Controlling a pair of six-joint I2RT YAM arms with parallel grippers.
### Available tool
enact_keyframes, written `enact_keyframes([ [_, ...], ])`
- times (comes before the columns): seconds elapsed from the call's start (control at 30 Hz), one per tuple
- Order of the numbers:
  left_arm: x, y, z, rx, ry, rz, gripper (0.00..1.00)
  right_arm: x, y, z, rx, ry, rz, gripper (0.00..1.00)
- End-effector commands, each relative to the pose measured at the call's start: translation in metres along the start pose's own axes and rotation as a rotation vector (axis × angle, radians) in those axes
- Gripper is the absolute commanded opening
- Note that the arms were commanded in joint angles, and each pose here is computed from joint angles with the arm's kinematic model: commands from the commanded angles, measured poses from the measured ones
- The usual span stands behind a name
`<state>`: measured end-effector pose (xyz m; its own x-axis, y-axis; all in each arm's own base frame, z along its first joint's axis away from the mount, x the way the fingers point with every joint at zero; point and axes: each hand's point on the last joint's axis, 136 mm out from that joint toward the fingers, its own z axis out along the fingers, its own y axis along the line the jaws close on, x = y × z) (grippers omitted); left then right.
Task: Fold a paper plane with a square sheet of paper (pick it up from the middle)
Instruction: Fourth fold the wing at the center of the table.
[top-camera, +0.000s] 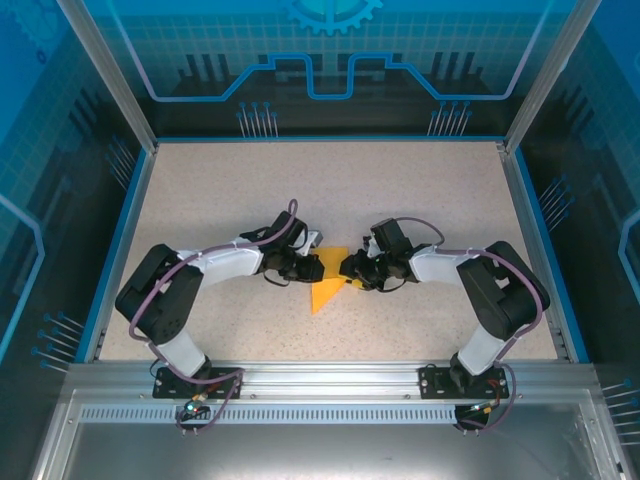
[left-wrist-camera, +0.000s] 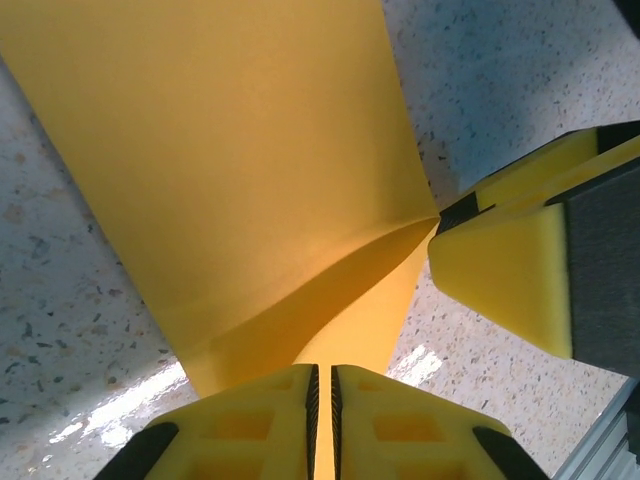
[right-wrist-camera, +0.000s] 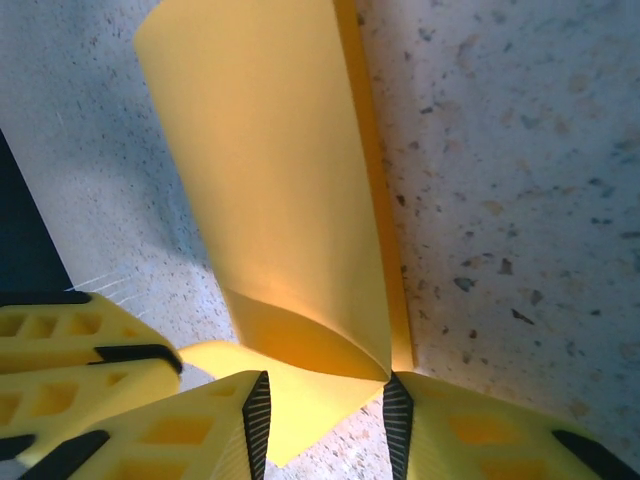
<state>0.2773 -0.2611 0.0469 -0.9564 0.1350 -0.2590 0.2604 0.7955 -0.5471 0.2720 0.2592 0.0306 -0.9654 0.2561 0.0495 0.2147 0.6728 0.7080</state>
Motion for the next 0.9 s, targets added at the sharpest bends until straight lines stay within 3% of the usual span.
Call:
enact_keyframes([
  [0.0,0.006,0.0,0.003,0.018,0.042,-0.015,0.14,-0.004,0.01,0.002,-0.052,0.015,-0.021,0.37],
  [0.4,-0.009,0.016,0.004,-0.085,-0.012,-0.018,0.16,0.007,0.022,0.002,-0.091,0.04,-0.263,0.39],
  [0.67,-0.022,0.013,-0.015,-0.132,-0.078,-0.013,0.2,0.012,0.025,0.014,-0.075,0.104,-0.372,0.29],
  [0.87,-0.022,0.01,-0.042,-0.149,-0.151,-0.016,0.33,0.014,0.026,0.025,-0.054,0.129,-0.39,0.19],
])
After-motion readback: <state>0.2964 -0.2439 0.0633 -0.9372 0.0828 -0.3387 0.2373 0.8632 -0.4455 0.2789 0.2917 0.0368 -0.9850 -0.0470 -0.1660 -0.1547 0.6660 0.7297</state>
